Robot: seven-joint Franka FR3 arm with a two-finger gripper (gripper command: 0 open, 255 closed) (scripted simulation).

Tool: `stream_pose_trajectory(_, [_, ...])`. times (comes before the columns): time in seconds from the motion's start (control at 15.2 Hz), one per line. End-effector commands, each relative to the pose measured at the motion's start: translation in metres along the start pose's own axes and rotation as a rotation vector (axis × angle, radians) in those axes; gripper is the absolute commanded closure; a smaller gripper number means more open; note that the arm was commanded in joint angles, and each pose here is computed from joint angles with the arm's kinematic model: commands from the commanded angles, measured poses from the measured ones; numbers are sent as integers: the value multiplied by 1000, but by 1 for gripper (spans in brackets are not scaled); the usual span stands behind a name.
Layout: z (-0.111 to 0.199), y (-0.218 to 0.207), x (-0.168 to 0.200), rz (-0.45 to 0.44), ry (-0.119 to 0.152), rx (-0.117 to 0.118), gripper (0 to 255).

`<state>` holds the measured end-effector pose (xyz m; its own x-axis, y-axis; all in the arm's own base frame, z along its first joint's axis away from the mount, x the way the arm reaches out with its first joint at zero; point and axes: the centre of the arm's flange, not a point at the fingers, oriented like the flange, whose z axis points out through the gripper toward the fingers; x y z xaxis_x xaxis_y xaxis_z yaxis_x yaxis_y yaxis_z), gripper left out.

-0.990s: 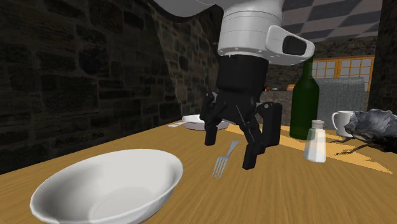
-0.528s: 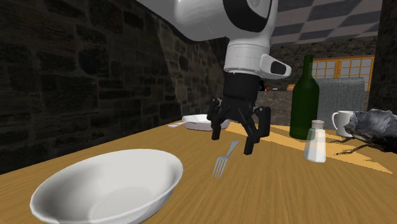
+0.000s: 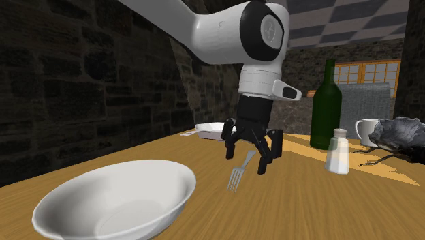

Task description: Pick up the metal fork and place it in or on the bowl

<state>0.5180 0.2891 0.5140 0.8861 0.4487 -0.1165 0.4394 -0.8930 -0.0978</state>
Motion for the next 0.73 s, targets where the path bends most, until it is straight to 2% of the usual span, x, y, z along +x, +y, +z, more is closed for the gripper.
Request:
stream_pose_trajectory(0.0, [11, -1, 0, 0, 1, 0, 0])
stream_pose_trajectory(0.53, [14, -1, 0, 0, 0, 0, 0])
stream_pose_trajectory(0.59, [14, -1, 0, 0, 0, 0, 255])
stream_pose_trajectory(0.66, [14, -1, 0, 0, 0, 0, 255])
